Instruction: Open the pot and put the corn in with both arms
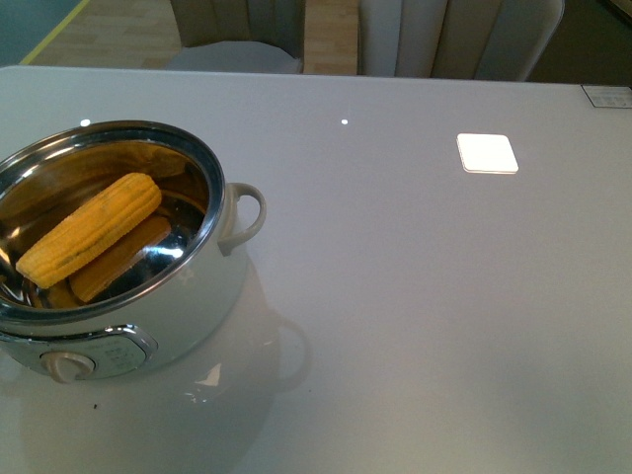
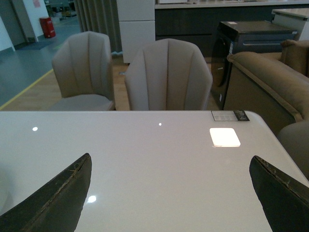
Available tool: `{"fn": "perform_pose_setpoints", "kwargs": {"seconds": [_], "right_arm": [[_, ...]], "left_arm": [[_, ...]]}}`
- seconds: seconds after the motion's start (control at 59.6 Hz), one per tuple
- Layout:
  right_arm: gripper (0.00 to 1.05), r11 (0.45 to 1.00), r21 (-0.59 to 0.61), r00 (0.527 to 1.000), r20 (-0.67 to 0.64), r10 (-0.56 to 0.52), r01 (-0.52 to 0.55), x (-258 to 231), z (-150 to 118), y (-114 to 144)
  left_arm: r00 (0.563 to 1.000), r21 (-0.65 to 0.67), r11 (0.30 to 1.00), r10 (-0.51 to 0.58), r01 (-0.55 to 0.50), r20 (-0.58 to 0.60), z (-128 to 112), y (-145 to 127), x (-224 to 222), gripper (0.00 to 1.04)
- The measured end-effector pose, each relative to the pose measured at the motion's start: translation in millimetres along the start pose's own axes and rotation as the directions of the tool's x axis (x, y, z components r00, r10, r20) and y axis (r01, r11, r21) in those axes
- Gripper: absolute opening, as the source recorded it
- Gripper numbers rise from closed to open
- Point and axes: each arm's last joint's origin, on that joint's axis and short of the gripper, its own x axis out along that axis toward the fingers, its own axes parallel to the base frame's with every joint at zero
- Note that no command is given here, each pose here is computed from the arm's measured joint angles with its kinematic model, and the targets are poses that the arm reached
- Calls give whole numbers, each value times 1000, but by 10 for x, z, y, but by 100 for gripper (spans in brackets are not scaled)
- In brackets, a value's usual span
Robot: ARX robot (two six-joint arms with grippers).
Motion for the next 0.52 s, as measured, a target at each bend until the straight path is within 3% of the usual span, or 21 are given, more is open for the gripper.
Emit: {"fn": "perform_pose_setpoints", "kwargs": {"seconds": [0.52], "right_arm": [[96, 1000, 0, 1000, 0, 0, 0, 0, 0, 0]], "left_arm": [[1000, 0, 1000, 0, 0, 0, 0, 0, 0, 98]]}}
